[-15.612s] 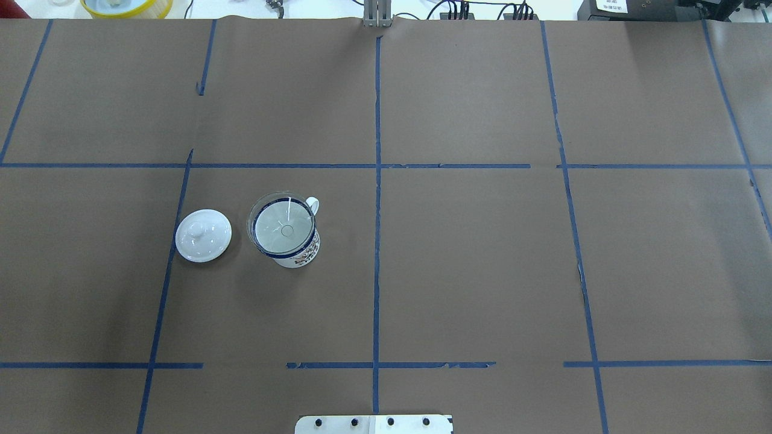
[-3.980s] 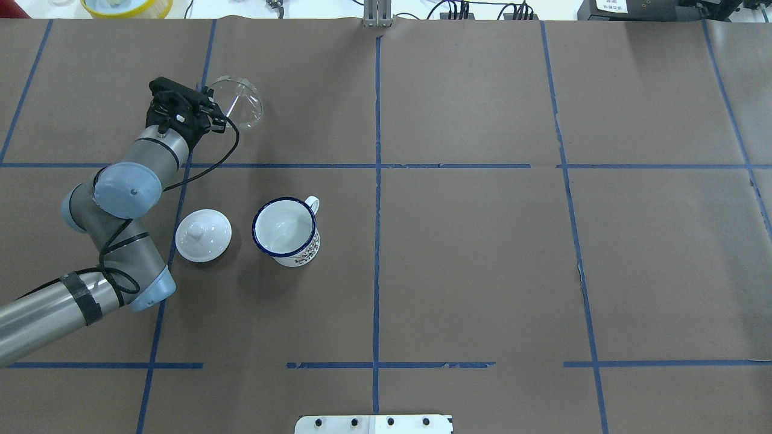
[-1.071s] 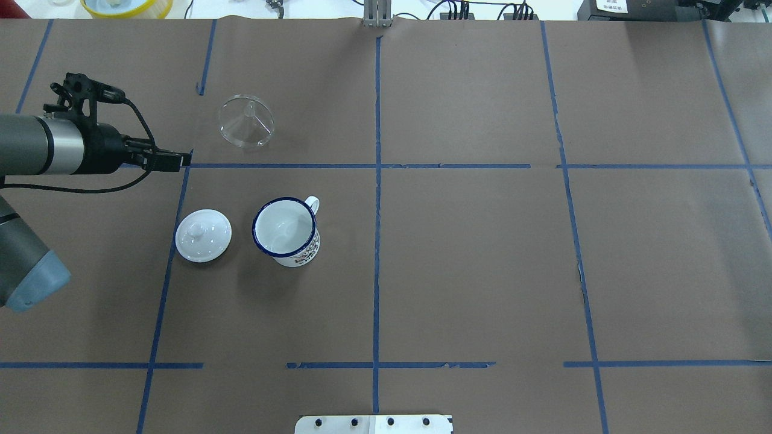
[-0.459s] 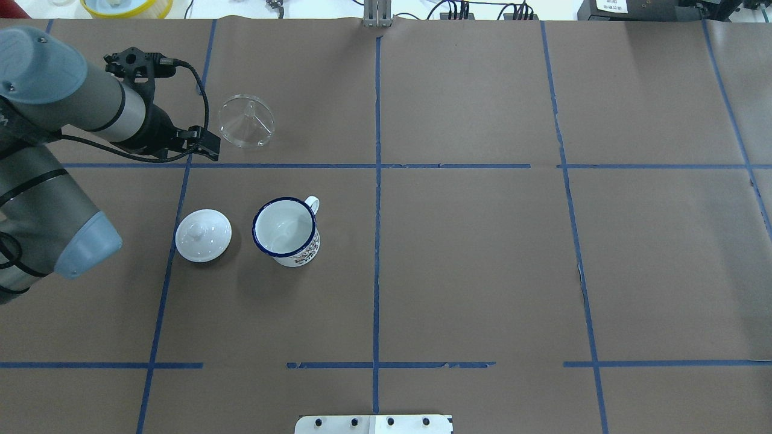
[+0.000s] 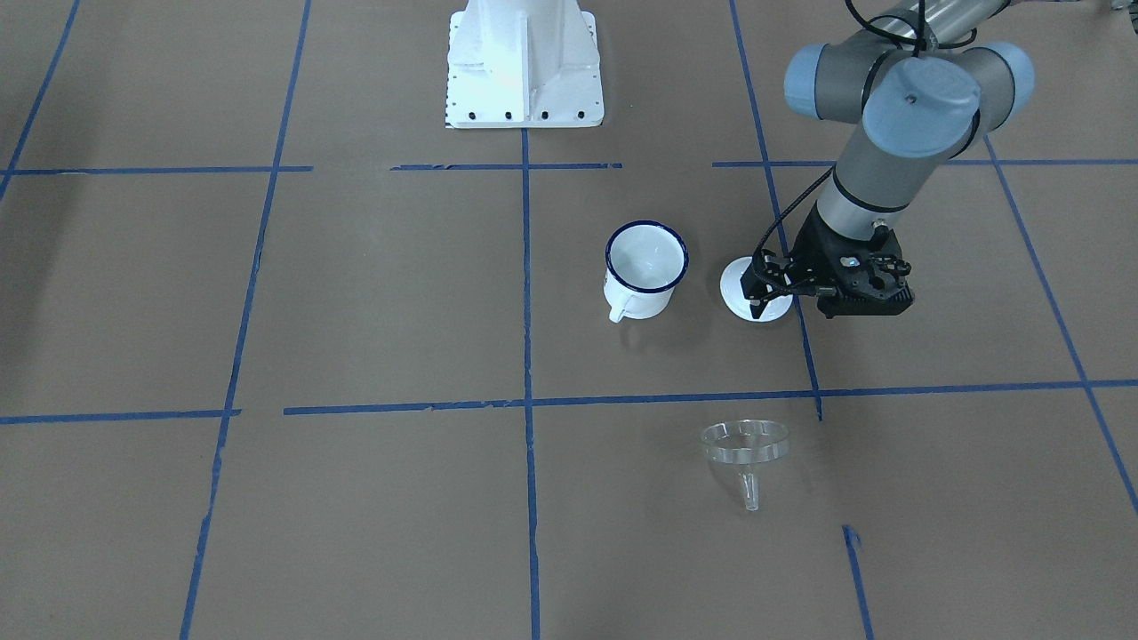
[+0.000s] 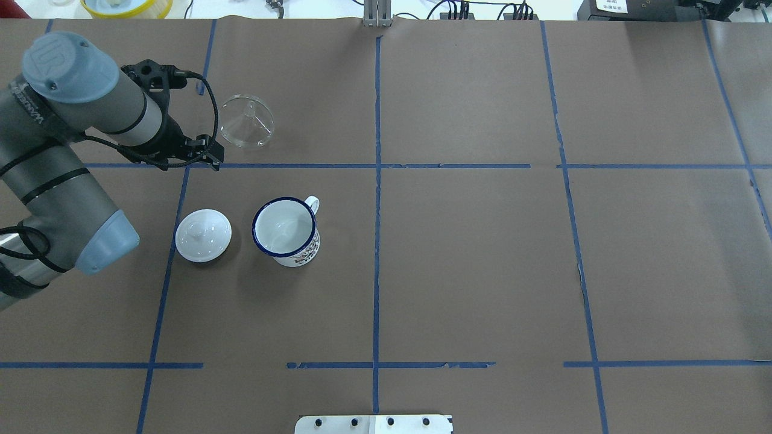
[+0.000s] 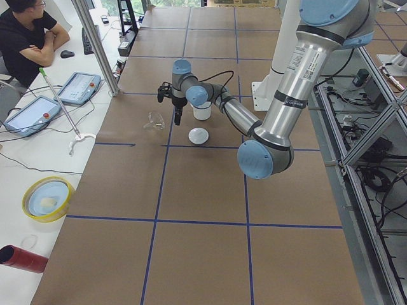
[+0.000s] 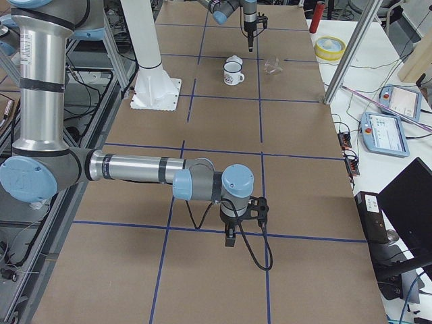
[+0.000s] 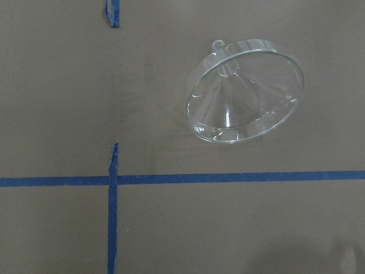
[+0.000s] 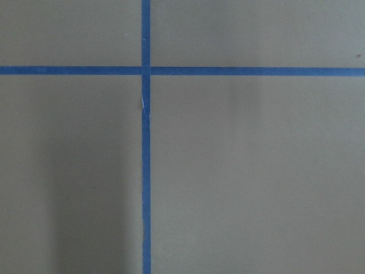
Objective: Remove funnel from cup
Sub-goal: 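Move the left gripper down onto the knob of the white lid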
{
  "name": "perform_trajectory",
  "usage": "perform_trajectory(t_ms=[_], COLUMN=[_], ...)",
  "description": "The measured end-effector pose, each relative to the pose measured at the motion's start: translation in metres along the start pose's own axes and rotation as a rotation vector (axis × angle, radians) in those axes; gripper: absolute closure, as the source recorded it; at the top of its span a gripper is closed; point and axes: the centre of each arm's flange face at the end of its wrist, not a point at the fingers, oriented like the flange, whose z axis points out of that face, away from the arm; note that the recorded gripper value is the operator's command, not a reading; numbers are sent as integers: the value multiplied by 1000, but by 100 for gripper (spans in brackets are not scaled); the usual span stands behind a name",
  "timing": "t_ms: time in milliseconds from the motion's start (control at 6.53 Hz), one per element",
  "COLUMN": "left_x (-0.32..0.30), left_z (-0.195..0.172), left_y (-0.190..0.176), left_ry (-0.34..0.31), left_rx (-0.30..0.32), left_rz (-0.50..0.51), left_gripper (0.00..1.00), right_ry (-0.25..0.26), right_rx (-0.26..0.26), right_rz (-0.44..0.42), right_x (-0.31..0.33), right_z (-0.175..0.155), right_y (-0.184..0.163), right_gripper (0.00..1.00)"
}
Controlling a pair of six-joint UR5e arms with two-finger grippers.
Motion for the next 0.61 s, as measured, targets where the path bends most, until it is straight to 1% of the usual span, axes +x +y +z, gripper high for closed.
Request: perform_trajectory(t_ms=[306, 612], left_x=[-6, -13], left_z=[23, 37], left_y=[13, 36], left_ry=[-13, 7], left_rx=[-52, -102], left_rz=[-7, -18], left_gripper=[0, 0], right_ry=[0, 0], right_rx=[0, 1], right_rz=[0, -1], right_x=[0, 0], right_z=[0, 0], right_y=[0, 0], right_gripper=[0, 0])
